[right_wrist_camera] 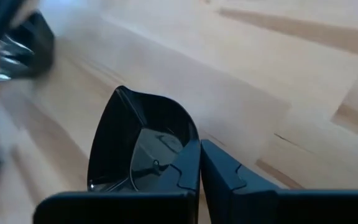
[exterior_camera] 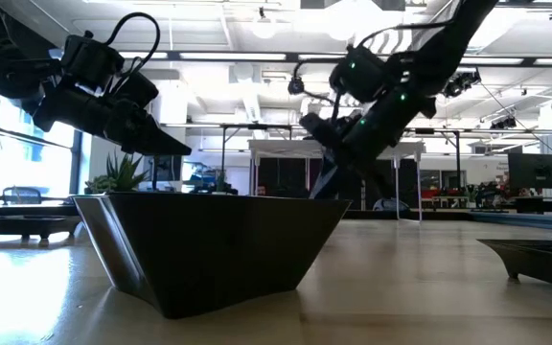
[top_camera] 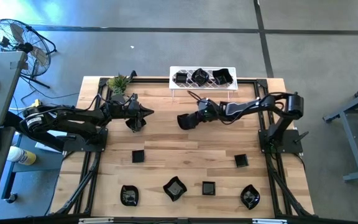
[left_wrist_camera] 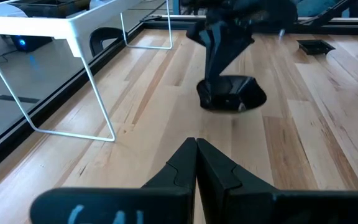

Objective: Pick & Place Mini shaped plates
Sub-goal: Stack the leaf shaped plate on top of the leaf shaped plate on the shelf

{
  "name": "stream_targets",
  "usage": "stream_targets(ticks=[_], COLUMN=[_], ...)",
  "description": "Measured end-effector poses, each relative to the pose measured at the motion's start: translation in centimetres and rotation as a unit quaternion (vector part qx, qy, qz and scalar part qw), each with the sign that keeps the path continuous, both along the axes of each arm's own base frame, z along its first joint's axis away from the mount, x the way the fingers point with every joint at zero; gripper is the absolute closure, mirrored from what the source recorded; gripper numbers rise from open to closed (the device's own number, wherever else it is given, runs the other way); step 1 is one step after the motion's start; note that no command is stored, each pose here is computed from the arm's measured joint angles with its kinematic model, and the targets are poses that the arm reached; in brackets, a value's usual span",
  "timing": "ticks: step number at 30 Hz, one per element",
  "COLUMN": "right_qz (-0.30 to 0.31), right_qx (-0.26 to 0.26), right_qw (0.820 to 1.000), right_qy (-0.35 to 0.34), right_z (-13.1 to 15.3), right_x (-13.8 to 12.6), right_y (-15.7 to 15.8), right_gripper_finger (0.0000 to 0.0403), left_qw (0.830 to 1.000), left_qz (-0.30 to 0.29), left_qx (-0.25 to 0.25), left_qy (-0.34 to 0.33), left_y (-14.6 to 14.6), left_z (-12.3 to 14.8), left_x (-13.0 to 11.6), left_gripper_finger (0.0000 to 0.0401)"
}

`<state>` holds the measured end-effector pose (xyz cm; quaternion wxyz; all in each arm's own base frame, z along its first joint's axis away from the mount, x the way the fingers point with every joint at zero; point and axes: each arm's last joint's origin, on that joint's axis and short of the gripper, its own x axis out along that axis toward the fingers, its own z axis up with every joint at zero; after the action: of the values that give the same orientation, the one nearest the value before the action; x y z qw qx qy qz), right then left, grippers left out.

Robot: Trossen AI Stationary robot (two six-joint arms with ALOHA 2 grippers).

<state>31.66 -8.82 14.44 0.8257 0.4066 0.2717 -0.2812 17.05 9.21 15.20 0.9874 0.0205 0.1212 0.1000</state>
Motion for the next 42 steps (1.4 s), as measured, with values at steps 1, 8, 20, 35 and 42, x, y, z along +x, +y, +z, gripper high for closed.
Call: stream_targets(ticks=[1, 8, 20, 35, 42], right_qz=[-0.001, -0.031, -0.219, -0.336, -0.377], right_qx=[-0.001, -0.013, -0.079, -0.024, -0.022], right_qw=[1.0, 0.997, 0.965, 0.937, 0.922], right_qy=[-0.006, -0.069, -0.123, -0.089, -0.081], right_z=[0.4, 4.2, 14.1, 16.0, 15.3], right_x=[-0.1, -0.7, -5.0, -4.9, -4.8], right_y=[0.0, 0.7, -2.5, -9.1, -9.5], right_gripper_finger=[0.04, 0.04, 0.0394, 0.0394, 0.0394], left_qw=[1.0, 1.0, 1.0, 1.0, 1.0], left_qz=[0.0, 0.0, 0.0, -0.001, -0.001], left_qx=[0.0, 0.0, 0.0, -0.004, -0.006], left_qy=[0.0, 0.0, 0.0, 0.009, 0.012], left_y=[0.0, 0.0, 0.0, 0.0, 0.0], left_z=[0.0, 0.0, 0.0, -0.2, -0.2], left_x=[0.0, 0.0, 0.0, 0.0, -0.1], left_gripper_finger=[0.0397, 0.0397, 0.0397, 0.0397, 0.0397])
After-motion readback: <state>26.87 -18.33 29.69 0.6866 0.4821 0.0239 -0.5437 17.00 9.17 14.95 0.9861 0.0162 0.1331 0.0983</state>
